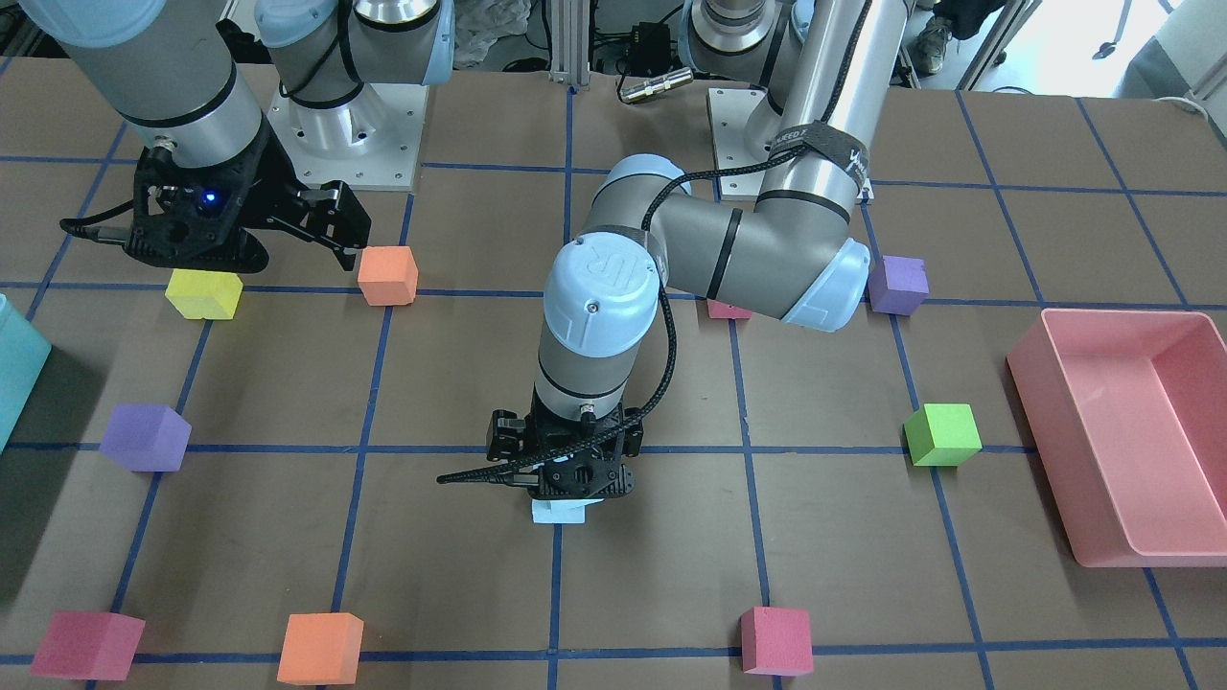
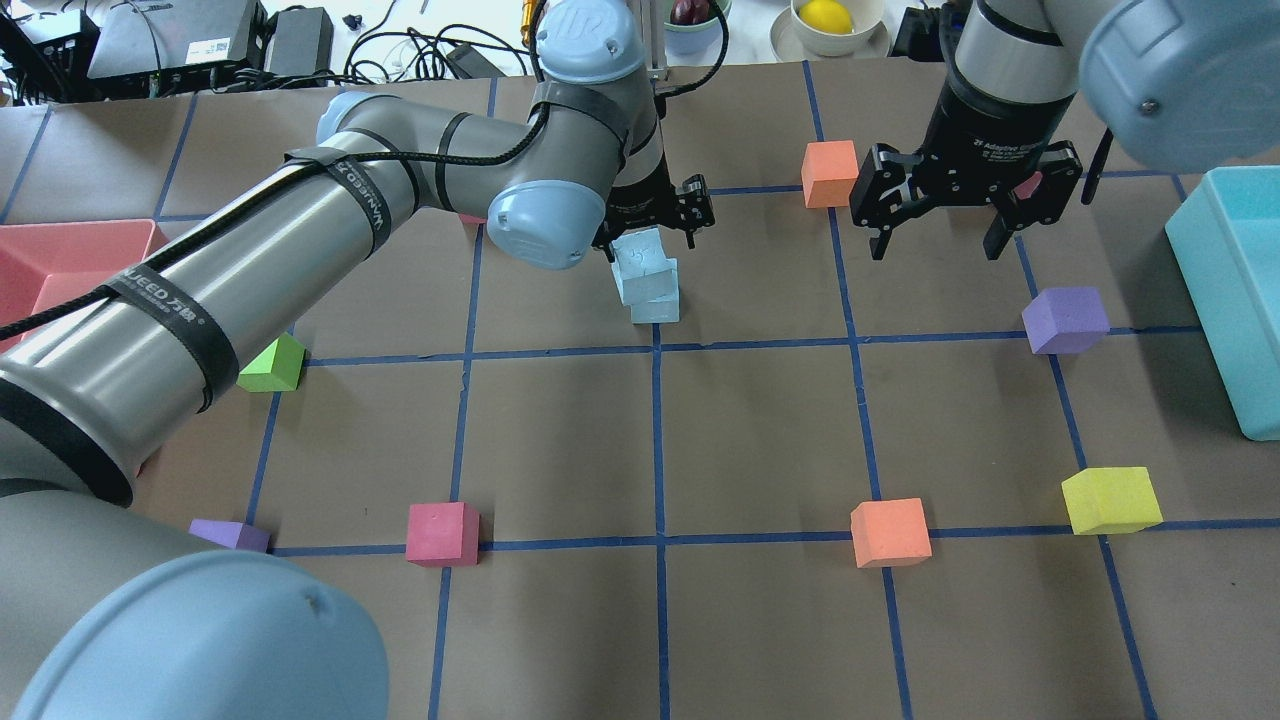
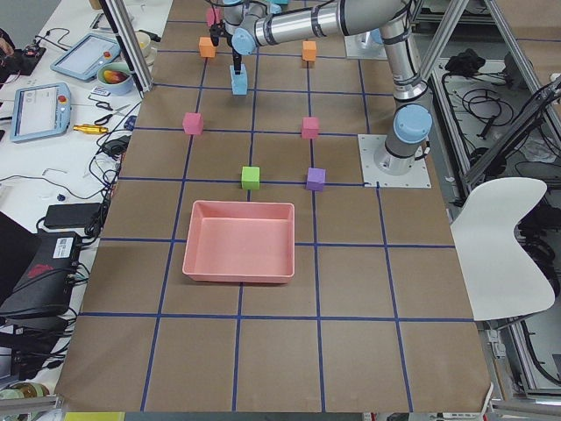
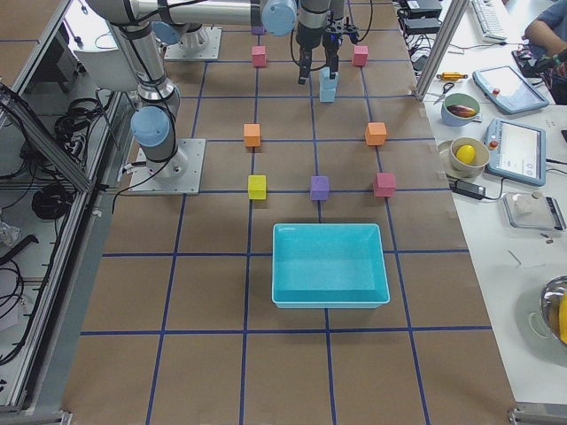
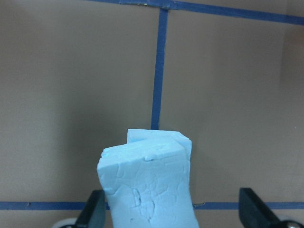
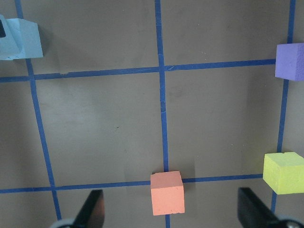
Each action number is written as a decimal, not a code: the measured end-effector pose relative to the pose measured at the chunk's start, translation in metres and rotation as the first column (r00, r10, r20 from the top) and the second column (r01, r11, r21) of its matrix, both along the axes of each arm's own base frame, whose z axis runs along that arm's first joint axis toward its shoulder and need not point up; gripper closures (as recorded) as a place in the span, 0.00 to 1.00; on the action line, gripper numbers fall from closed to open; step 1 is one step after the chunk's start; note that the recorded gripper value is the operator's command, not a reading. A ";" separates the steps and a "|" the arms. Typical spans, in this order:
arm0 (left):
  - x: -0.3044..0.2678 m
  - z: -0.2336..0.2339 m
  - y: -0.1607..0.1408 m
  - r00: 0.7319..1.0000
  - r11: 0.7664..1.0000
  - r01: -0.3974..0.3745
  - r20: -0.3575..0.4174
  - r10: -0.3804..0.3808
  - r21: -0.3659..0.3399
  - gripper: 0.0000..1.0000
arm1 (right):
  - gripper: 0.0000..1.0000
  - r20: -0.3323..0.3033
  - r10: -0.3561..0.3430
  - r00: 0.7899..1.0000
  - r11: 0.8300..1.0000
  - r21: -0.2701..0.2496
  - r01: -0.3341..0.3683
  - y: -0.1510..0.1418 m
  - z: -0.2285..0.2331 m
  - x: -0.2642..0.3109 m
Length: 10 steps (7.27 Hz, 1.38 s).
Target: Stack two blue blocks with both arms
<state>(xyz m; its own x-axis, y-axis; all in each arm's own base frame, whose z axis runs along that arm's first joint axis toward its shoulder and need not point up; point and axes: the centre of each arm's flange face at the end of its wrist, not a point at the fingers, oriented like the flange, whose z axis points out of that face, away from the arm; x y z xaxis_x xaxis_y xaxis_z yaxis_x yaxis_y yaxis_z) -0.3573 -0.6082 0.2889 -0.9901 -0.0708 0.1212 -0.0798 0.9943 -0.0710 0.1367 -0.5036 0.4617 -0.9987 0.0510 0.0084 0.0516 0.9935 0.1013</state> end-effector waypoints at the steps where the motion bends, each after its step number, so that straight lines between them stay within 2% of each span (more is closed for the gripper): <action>1: 0.006 0.016 -0.001 1.000 1.000 0.011 0.000 -0.011 -0.016 0.00 | 0.00 0.004 0.001 1.000 1.000 0.002 -0.001 0.000 -0.001 0.000; 2: 0.028 0.042 -0.005 0.999 0.999 0.042 0.014 -0.041 -0.022 0.00 | 0.00 0.007 0.004 1.000 1.000 0.000 -0.004 0.000 0.000 0.000; 4: 0.123 0.113 -0.014 0.994 0.995 0.097 0.045 -0.096 -0.019 0.00 | 0.00 0.002 0.042 0.999 0.999 -0.013 -0.042 0.003 0.007 -0.002; 6: 0.217 0.173 0.002 0.984 0.986 0.168 0.066 -0.167 -0.010 0.00 | 0.00 0.001 0.063 0.998 0.998 -0.009 -0.063 0.004 0.006 -0.002; 7: 0.244 0.198 0.017 0.981 0.983 0.182 0.073 -0.181 -0.018 0.00 | 0.00 0.002 0.065 0.998 0.998 0.006 -0.065 0.006 0.004 -0.002; 9: 0.247 0.228 0.050 0.987 0.989 0.144 0.073 -0.142 -0.035 0.00 | 0.00 0.005 0.063 0.998 0.994 0.090 -0.064 0.015 -0.006 -0.003; 10: 0.242 0.226 0.070 0.989 0.990 0.135 0.068 -0.133 -0.027 0.00 | 0.00 0.005 0.058 0.998 0.993 0.107 -0.058 0.017 -0.007 -0.003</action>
<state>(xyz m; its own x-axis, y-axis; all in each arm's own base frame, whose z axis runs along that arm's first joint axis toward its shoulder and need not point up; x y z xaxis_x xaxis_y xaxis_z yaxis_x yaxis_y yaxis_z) -0.1157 -0.5381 0.5148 -0.9963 0.0661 0.0552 0.0602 0.9929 -0.1028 0.1335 -0.4865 0.4548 -0.9999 -0.0083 0.0088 -0.0063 0.9782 0.2075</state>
